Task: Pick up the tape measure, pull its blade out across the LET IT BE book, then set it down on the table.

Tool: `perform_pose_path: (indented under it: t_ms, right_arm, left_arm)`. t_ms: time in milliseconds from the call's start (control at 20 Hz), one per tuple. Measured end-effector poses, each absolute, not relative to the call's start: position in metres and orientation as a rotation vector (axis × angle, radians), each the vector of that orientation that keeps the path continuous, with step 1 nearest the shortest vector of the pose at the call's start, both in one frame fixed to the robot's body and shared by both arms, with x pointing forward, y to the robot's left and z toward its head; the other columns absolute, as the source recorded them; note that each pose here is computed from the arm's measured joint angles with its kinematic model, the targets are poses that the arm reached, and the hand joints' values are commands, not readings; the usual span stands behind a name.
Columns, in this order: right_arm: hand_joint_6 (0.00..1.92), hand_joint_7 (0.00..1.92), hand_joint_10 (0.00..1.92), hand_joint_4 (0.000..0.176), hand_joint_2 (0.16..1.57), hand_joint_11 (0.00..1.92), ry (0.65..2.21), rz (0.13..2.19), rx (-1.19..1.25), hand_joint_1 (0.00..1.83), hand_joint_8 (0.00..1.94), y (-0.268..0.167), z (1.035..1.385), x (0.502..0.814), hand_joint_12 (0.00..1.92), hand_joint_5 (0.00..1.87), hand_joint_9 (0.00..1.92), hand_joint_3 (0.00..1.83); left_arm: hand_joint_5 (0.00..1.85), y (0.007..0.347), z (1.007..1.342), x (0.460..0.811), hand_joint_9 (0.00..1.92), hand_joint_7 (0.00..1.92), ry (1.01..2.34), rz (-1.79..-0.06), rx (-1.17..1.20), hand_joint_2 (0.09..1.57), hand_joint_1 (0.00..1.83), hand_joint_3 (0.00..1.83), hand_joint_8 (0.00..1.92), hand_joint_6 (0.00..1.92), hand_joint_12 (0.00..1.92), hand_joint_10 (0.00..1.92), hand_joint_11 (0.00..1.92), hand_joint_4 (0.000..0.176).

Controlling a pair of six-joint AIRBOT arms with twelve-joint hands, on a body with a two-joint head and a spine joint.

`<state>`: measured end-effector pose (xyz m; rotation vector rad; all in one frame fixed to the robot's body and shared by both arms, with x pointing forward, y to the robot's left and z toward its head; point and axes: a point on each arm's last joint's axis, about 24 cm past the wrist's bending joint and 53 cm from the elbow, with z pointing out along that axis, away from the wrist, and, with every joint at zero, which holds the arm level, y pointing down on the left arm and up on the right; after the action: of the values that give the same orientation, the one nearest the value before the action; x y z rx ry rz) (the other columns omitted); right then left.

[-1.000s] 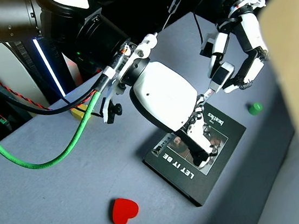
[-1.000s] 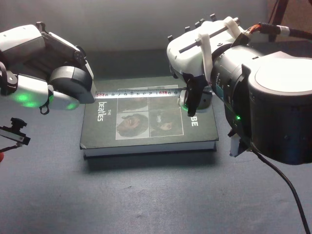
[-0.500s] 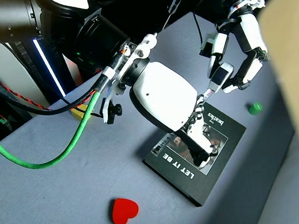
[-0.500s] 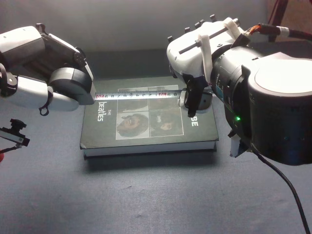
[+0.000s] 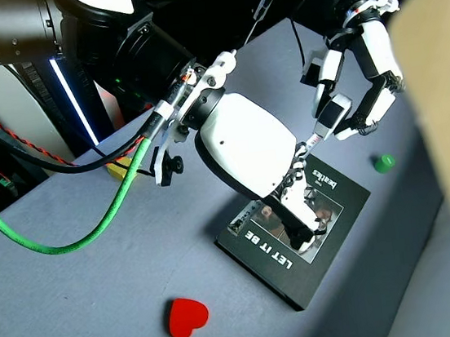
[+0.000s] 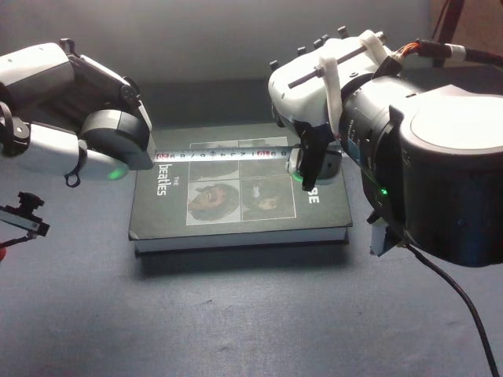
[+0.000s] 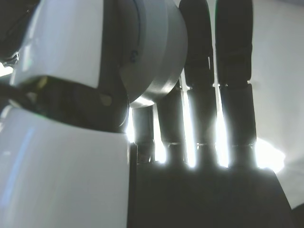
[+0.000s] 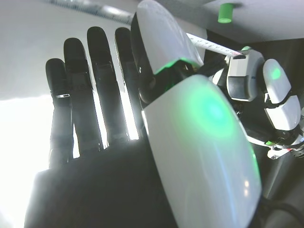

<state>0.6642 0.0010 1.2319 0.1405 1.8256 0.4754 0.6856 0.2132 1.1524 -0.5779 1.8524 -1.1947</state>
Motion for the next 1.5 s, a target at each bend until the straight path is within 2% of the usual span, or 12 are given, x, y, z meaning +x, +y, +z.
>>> perform_pose_path:
  t_ms: [800,950,1000,1050,1100,1150,1200,1500]
  right_arm:
    - [0.01,0.69,0.01,0.000,1.21,0.12,1.840,0.469,0.128,0.97,0.01,0.0021,1.2256,0.6619,0.98,0.67,0.57,0.00]
    - [0.02,0.70,0.01,0.000,1.21,0.13,1.840,0.469,0.128,0.97,0.02,0.0021,1.2256,0.6619,0.97,0.68,0.58,0.00]
    - [0.01,0.70,0.01,0.000,1.21,0.13,1.840,0.469,0.128,0.97,0.02,0.0021,1.2256,0.6619,0.97,0.67,0.58,0.00]
    - [0.01,0.70,0.01,0.000,1.21,0.13,1.839,0.469,0.127,0.97,0.01,0.0021,1.2258,0.6619,0.97,0.66,0.58,0.00]
    - [0.01,0.70,0.01,0.000,1.21,0.13,1.840,0.469,0.128,0.97,0.01,0.0020,1.2257,0.6619,0.97,0.66,0.58,0.00]
    - [0.00,0.69,0.01,0.000,1.21,0.13,1.839,0.469,0.128,0.97,0.01,0.0020,1.2258,0.6620,0.97,0.66,0.58,0.00]
    - [0.00,0.69,0.01,0.000,1.21,0.14,1.839,0.469,0.128,0.97,0.01,0.0020,1.2258,0.6620,0.98,0.65,0.58,0.00]
    - [0.01,0.71,0.01,0.000,1.21,0.14,1.839,0.469,0.127,0.97,0.02,0.0021,1.2258,0.6619,0.98,0.66,0.58,0.00]
  left_arm:
    - [0.99,0.2133,1.1527,0.6857,1.10,1.25,1.851,-1.195,-0.577,1.04,1.40,0.00,0.47,0.86,0.75,0.90,1.07,0.000]
    - [1.01,0.2133,1.1528,0.6857,1.12,1.30,1.851,-1.196,-0.577,1.03,1.40,0.00,0.36,0.82,0.75,0.88,1.08,0.000]
    - [0.99,0.2133,1.1527,0.6857,1.12,1.28,1.851,-1.195,-0.577,1.04,1.40,0.00,0.40,0.84,0.74,0.89,1.07,0.000]
    - [0.98,0.2133,1.1528,0.6857,1.15,1.28,1.851,-1.196,-0.577,1.03,1.48,0.00,0.36,0.79,1.26,0.75,0.95,0.000]
    - [0.98,0.2133,1.1528,0.6857,1.15,1.28,1.851,-1.196,-0.577,1.03,1.50,0.00,0.35,0.78,1.37,0.72,0.92,0.000]
    - [0.98,0.2131,1.1527,0.6856,1.13,1.29,1.851,-1.196,-0.577,1.04,1.42,0.00,0.38,0.83,1.01,0.84,0.98,0.000]
    - [0.97,0.2133,1.1528,0.6857,1.11,1.28,1.851,-1.196,-0.577,1.04,1.40,0.00,0.41,0.86,0.85,0.90,1.04,0.000]
    - [0.98,0.2130,1.1534,0.6857,1.10,1.27,1.849,-1.198,-0.576,1.04,1.40,0.00,0.44,0.86,0.76,0.91,1.04,0.000]
